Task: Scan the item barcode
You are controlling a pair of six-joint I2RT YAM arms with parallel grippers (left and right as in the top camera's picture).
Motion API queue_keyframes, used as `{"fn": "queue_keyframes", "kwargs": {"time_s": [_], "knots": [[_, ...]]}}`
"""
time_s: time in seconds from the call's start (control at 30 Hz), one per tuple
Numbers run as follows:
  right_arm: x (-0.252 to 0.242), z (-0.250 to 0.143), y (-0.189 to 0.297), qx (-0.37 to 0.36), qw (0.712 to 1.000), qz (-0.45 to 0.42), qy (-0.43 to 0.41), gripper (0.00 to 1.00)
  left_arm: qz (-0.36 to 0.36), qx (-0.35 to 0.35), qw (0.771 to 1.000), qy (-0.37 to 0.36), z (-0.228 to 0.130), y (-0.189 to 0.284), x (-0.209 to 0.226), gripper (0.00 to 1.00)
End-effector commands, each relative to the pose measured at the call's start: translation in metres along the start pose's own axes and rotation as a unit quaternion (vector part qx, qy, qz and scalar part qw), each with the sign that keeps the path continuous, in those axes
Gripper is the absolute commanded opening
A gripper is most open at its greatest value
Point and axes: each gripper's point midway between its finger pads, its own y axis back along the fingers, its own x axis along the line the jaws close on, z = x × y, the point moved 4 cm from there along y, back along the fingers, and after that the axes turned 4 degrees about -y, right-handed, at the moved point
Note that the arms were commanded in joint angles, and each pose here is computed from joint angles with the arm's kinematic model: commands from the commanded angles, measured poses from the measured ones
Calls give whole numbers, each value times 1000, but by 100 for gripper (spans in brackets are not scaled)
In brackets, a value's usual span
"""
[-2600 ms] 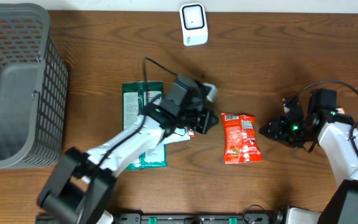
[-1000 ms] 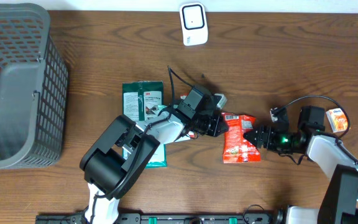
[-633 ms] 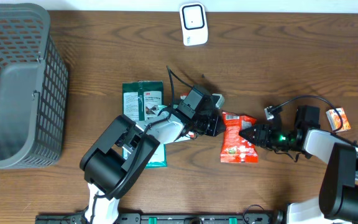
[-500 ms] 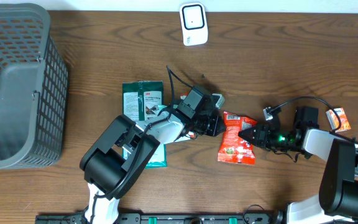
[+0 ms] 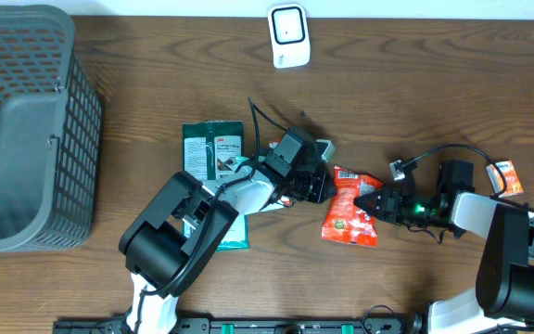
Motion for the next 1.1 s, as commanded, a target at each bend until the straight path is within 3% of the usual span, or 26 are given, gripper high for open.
{"fn": "queue_keyframes", "kwargs": {"time_s": [0.0, 0.17, 0.33, 0.53, 0.63, 0.77, 1.07], "knots": [[13, -5, -3, 7, 998, 52, 26, 41, 2, -6, 1000, -4, 6, -1, -1, 14], [13, -6, -7, 14, 998, 44, 34, 38, 2, -6, 1000, -4, 6, -1, -1, 15], [13, -6, -10, 17, 998, 39, 41, 25, 2, -6, 1000, -4, 6, -1, -1, 17], [7, -7, -10, 20, 999, 19, 35, 25, 19, -26, 999, -5, 15, 4, 4, 30], [6, -8, -10, 20, 999, 15, 34, 13, 17, -54, 998, -7, 31, 22, 2, 33], [2, -8, -10, 21, 999, -2, 29, 18, 16, -108, 993, -33, 59, 61, -6, 37], [2, -7, -9, 21, 999, -4, 28, 2, 38, -151, 986, -54, 74, 129, -17, 40]]}}
